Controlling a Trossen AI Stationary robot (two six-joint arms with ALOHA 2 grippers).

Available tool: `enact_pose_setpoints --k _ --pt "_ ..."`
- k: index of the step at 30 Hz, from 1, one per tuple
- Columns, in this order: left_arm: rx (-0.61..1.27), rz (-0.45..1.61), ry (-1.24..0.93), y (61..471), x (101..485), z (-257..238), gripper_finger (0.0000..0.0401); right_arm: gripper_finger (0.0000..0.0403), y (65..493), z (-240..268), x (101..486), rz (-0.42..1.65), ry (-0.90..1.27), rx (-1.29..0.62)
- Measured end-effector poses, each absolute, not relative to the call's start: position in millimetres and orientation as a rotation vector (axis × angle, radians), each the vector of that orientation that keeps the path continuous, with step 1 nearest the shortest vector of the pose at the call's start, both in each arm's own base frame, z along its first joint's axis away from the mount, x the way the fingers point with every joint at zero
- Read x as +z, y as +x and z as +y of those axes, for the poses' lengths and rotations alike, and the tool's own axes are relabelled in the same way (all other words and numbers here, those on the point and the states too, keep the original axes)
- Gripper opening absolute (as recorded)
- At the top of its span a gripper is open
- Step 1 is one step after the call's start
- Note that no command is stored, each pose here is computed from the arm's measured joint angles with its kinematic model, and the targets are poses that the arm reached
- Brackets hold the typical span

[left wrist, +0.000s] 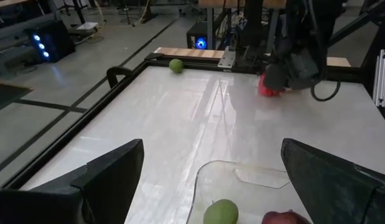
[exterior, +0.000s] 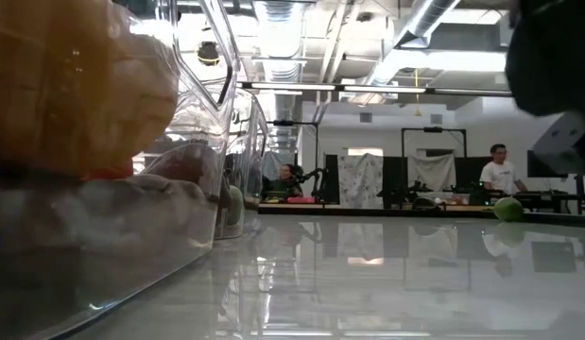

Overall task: Sort produce into baskets
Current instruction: Put the red bell pepper into the bottom transparent bin

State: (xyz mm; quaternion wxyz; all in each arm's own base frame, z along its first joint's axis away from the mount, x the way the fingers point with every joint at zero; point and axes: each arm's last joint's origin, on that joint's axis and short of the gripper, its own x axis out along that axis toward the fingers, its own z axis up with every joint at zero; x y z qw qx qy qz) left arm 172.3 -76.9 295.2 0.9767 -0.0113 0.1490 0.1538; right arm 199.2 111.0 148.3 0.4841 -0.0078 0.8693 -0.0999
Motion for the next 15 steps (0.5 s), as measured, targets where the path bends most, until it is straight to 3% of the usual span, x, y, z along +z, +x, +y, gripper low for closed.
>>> enact_pose_setpoints --k 5,10,15 --pt "0.310 0.300 -0.021 172.3 295.2 -76.9 0.0368 0.0370 206.2 103.3 136.6 2.133 -0.092 -0.235" --pt "0.309 0.302 -0.016 172.3 295.1 -76.9 0.0368 0.0323 213.6 100.5 134.4 2.168 -0.115 -0.200" --pt "0.308 0.302 -0.012 172.3 295.2 -76.9 0.0368 0.0318 245.8 108.7 164.6 2.057 -0.077 -0.166"
